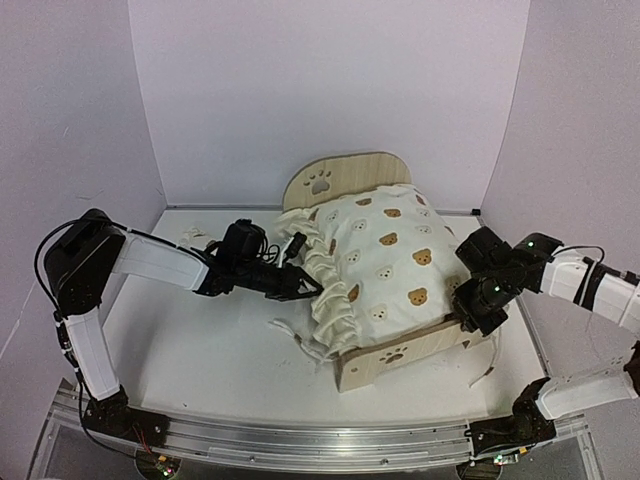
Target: Set up the pet bed
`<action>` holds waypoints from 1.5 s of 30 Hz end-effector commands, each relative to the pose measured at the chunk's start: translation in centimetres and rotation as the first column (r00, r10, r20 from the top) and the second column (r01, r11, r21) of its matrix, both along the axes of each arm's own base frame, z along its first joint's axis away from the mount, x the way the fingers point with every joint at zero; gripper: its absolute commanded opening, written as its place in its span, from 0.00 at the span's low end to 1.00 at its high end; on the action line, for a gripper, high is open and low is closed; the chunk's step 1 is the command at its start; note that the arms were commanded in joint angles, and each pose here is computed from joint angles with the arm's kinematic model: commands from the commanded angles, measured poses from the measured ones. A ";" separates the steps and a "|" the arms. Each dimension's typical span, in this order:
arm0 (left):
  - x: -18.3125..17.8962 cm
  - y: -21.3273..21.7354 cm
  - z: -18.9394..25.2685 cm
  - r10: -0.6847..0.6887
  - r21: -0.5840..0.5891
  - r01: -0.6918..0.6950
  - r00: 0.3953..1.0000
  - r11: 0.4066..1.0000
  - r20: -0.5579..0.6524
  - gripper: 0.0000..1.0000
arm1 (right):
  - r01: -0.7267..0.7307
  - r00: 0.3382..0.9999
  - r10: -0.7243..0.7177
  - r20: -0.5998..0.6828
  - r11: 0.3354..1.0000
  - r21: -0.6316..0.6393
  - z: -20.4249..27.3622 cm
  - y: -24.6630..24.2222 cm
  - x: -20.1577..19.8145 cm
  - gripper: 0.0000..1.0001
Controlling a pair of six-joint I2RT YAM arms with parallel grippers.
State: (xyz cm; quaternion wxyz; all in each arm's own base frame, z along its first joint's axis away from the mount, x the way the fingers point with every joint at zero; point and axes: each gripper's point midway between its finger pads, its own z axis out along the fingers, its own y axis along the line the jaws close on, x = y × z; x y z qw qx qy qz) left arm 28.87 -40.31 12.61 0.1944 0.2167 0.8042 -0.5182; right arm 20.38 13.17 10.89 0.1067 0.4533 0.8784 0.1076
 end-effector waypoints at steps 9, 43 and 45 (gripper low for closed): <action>-0.4 8.0 10.8 0.283 -0.125 -0.256 0.897 0.959 0.339 0.78 | -0.402 0.863 0.502 0.059 0.751 -0.523 0.6 -9.7 10.7 0.00; -2.5 16.3 2.9 0.568 -0.038 -0.576 0.790 0.817 0.233 0.85 | -0.550 -0.296 0.955 -0.016 -0.184 -0.814 15.3 22.7 12.7 0.98; -2.8 16.6 3.0 0.575 -0.050 -0.579 0.788 0.814 0.219 0.87 | -0.458 -0.443 0.893 -0.081 -0.303 -0.835 13.5 27.3 9.8 0.98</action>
